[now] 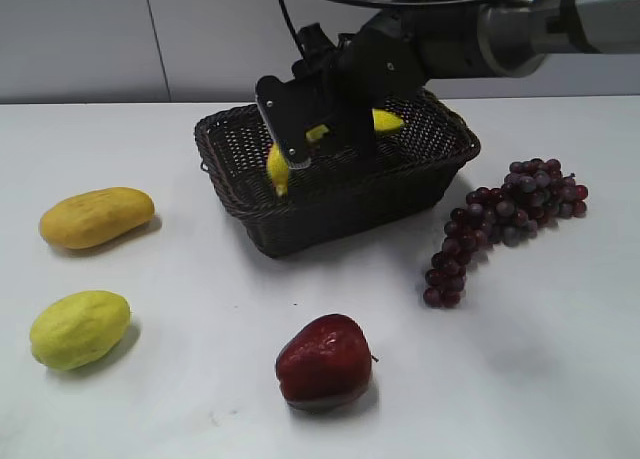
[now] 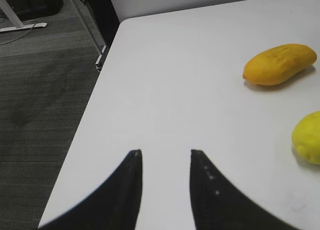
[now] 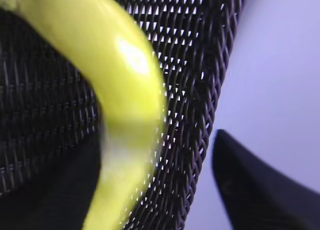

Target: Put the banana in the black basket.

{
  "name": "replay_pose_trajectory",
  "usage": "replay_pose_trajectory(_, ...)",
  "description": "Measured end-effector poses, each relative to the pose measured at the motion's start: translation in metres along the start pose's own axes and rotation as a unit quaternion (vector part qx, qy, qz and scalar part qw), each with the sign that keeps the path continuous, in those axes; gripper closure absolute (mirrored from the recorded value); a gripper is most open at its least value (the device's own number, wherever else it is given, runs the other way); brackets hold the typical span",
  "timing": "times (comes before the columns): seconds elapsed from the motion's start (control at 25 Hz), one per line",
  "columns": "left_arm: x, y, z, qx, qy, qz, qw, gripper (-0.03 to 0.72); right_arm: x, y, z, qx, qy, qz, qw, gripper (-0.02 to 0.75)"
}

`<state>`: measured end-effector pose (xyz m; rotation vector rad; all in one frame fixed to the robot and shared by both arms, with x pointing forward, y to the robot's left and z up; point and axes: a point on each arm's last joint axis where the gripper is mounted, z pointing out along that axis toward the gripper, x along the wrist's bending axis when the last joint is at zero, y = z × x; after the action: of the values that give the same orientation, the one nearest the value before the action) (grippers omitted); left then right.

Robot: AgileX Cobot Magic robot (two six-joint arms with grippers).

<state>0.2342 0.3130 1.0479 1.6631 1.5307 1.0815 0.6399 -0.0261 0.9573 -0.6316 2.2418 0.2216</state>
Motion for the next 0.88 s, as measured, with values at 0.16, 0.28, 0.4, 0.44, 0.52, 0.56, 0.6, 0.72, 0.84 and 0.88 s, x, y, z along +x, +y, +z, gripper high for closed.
replay_pose_trajectory(0.16,0.0,0.0,0.0,0.0,0.0,0.0,1.0,0.448,0.0,0.0,0.0,0.0,0.001,0.014,1.0,0.069)
replay_pose_trajectory(0.28,0.0,0.0,0.0,0.0,0.0,0.0,1.0,0.448,-0.001,0.0,-0.002,0.001,-0.001,0.066,0.998,0.057)
replay_pose_trajectory(0.4,0.0,0.0,0.0,0.0,0.0,0.0,1.0,0.448,-0.01,-0.002,-0.013,0.0,-0.015,0.16,0.987,0.058)
replay_pose_trajectory(0.44,0.0,0.0,0.0,0.0,0.0,0.0,1.0,0.448,-0.014,-0.004,-0.018,0.001,-0.022,0.195,0.981,0.058)
replay_pose_trajectory(0.52,0.0,0.0,0.0,0.0,0.0,0.0,1.0,0.448,-0.026,-0.011,-0.034,0.001,-0.043,0.251,0.967,0.058)
replay_pose_trajectory(0.56,0.0,0.0,0.0,0.0,0.0,0.0,1.0,0.448,-0.033,-0.016,-0.043,0.003,-0.05,0.278,0.959,0.058)
replay_pose_trajectory(0.6,0.0,0.0,0.0,0.0,0.0,0.0,1.0,0.448,-0.038,-0.022,-0.051,0.009,-0.053,0.31,0.949,0.058)
replay_pose_trajectory(0.72,0.0,0.0,0.0,0.0,0.0,0.0,1.0,0.448,-0.052,-0.049,-0.074,0.049,-0.051,0.409,0.91,0.059)
replay_pose_trajectory(0.84,0.0,0.0,0.0,0.0,0.0,0.0,1.0,0.448,-0.054,-0.089,-0.091,0.121,-0.026,0.501,0.856,0.064)
replay_pose_trajectory(0.88,0.0,0.0,0.0,0.0,0.0,0.0,1.0,0.448,-0.051,-0.105,-0.095,0.15,-0.014,0.528,0.836,0.069)
